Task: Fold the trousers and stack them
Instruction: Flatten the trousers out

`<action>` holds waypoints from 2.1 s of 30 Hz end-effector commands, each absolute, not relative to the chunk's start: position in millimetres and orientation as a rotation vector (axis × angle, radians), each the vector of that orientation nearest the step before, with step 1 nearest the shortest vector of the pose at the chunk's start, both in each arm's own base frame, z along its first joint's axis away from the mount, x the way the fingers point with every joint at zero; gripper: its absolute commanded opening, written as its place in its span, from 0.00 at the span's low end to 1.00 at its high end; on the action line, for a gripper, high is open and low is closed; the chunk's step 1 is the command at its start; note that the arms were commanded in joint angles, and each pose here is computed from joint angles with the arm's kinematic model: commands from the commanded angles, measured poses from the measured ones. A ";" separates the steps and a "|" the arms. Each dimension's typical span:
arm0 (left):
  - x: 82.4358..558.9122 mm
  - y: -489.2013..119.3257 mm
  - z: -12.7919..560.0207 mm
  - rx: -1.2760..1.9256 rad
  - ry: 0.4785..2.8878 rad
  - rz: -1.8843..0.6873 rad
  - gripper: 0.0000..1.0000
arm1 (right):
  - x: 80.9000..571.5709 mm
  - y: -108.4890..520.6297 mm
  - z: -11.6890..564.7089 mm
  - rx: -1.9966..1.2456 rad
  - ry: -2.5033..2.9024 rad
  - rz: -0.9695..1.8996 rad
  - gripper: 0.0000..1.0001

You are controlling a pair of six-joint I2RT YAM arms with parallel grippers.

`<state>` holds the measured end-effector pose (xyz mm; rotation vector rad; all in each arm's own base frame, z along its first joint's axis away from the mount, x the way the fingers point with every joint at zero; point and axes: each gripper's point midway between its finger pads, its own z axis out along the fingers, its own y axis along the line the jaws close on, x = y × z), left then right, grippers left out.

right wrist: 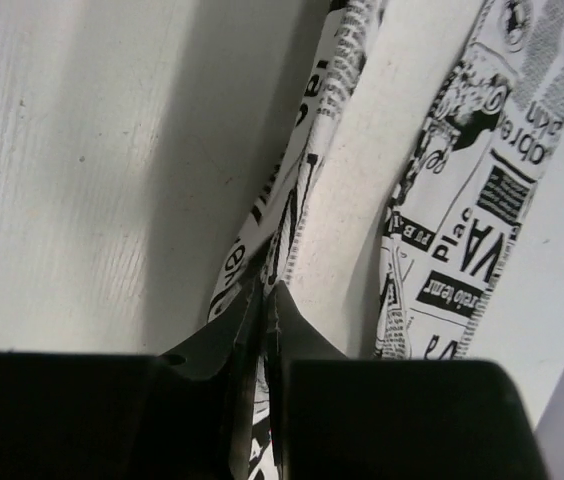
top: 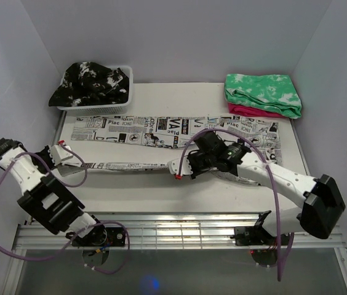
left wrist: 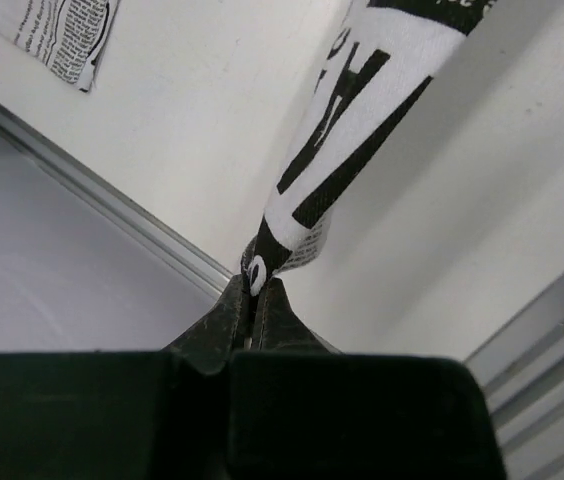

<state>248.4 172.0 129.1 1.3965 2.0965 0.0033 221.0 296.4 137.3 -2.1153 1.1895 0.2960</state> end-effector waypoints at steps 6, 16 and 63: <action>200.7 129.7 175.1 1.047 2.223 -0.043 0.00 | 180.8 266.0 150.4 -2.065 1.066 0.354 0.08; 207.6 147.3 162.3 0.626 2.438 -0.258 0.00 | 200.5 294.7 137.8 -2.070 1.029 0.442 0.08; 292.4 120.3 97.5 0.583 2.416 -0.386 0.82 | 210.1 101.1 23.5 -1.984 2.087 0.040 0.60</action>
